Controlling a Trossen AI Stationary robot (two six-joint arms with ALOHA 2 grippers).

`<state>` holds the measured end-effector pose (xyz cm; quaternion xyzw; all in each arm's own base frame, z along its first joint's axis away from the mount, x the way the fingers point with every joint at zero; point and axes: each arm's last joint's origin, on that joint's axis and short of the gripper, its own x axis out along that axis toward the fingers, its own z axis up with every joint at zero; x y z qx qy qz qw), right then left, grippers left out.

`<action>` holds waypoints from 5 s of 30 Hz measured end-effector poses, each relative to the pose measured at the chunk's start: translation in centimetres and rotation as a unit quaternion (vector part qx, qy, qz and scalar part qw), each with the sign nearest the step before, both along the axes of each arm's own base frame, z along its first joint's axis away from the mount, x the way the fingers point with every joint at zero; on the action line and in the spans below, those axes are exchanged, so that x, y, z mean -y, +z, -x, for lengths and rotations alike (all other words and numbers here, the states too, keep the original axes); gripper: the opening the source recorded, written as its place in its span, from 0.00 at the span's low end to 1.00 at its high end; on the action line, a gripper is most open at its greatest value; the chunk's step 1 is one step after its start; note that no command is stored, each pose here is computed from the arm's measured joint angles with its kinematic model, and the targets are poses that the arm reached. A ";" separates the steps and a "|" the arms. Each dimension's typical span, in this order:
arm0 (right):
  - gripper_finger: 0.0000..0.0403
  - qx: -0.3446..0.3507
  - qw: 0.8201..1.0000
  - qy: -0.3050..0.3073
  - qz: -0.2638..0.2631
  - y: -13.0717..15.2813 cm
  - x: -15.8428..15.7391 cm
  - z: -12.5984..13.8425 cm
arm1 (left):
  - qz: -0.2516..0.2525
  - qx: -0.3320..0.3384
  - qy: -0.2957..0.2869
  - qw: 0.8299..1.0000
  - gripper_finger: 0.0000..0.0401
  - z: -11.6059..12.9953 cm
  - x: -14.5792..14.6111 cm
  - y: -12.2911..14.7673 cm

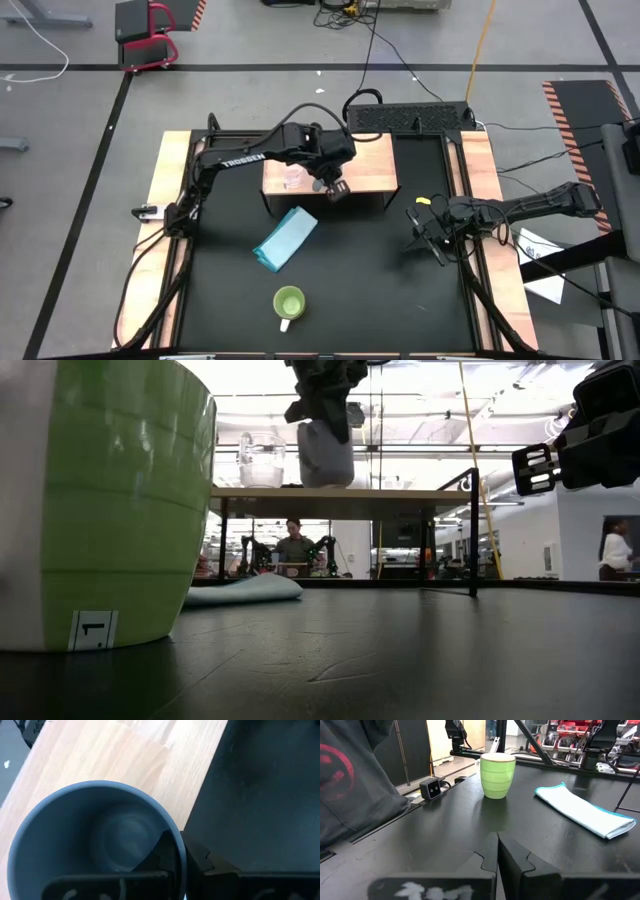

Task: Stack small to large cups/mugs on shelf
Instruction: Put the gray mug on the shelf, then put the green mug on the shelf

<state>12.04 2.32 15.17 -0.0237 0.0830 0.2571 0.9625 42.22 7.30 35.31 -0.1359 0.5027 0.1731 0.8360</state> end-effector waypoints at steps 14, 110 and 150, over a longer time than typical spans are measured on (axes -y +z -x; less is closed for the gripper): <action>0.00 -0.004 1.000 -0.001 -0.004 0.0 0.0 0.0 | 0.007 -0.010 0.000 1.000 0.02 -0.4 -0.2 -0.7; 0.00 -0.025 1.000 0.000 -0.006 -0.4 0.0 0.0 | 0.022 0.089 -0.017 0.996 0.48 1.8 -1.2 3.8; 0.00 -0.010 1.000 0.024 -0.007 -0.1 -0.6 0.1 | -0.177 0.157 0.001 0.972 0.00 16.5 7.4 10.4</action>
